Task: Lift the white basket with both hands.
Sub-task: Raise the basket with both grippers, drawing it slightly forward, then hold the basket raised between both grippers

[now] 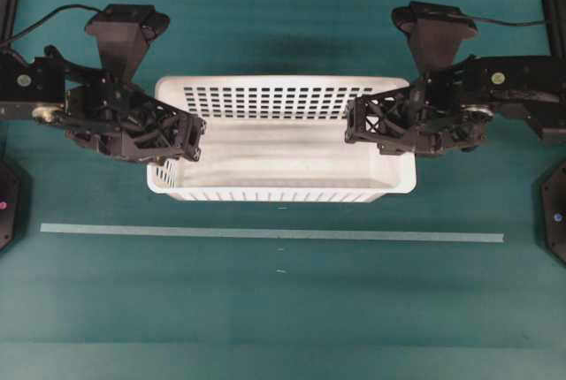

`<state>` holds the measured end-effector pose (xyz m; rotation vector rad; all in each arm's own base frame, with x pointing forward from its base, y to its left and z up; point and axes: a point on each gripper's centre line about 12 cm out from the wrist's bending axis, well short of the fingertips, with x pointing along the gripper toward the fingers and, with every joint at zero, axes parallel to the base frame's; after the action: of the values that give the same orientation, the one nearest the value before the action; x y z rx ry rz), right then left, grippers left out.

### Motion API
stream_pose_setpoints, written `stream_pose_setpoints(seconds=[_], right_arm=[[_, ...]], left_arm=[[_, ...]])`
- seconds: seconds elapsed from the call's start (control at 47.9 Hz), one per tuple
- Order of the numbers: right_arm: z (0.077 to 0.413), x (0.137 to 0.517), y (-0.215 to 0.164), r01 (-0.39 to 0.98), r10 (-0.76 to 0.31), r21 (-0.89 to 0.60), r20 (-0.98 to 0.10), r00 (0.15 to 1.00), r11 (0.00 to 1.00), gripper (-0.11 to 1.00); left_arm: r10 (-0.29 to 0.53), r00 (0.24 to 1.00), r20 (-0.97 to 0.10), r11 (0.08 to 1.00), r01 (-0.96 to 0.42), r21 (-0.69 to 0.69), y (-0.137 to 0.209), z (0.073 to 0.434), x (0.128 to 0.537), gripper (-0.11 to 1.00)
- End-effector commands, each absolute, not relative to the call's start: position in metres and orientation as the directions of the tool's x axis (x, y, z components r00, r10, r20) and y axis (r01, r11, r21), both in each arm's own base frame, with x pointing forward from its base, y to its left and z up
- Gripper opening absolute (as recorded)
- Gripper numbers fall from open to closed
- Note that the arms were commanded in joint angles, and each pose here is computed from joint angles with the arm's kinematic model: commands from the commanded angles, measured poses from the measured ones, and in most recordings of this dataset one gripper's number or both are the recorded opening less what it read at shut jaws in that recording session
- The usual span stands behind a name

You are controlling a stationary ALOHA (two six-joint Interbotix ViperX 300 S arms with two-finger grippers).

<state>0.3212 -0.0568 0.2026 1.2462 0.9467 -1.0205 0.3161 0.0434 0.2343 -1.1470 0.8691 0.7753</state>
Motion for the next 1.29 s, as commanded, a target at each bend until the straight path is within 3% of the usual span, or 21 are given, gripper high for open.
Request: stream_pose_setpoints(seconds=[0.0,0.71,1.273], right_arm=[[0.211,0.326,-0.043,0.948,-0.071,0.308,-0.947,0.314,0.084,0.16],[0.186,0.322,0.032,0.967,-0.038,0.231,-0.971,0.236,0.106,0.16],[0.167,0.332,0.032,0.966,-0.070,0.229,-0.969,0.239,0.122,0.16]], left_arm=[[0.063,0.528,-0.847,0.270,-0.826,-0.495,0.029,0.256,0.322,0.00],[-0.049,0.447,-0.893,0.280,-0.852,-0.442,-0.049,0.199,0.331,0.00],[-0.030,0.418,-0.908,0.265,-0.873,-0.410,-0.038,0.187,0.322,0.00]])
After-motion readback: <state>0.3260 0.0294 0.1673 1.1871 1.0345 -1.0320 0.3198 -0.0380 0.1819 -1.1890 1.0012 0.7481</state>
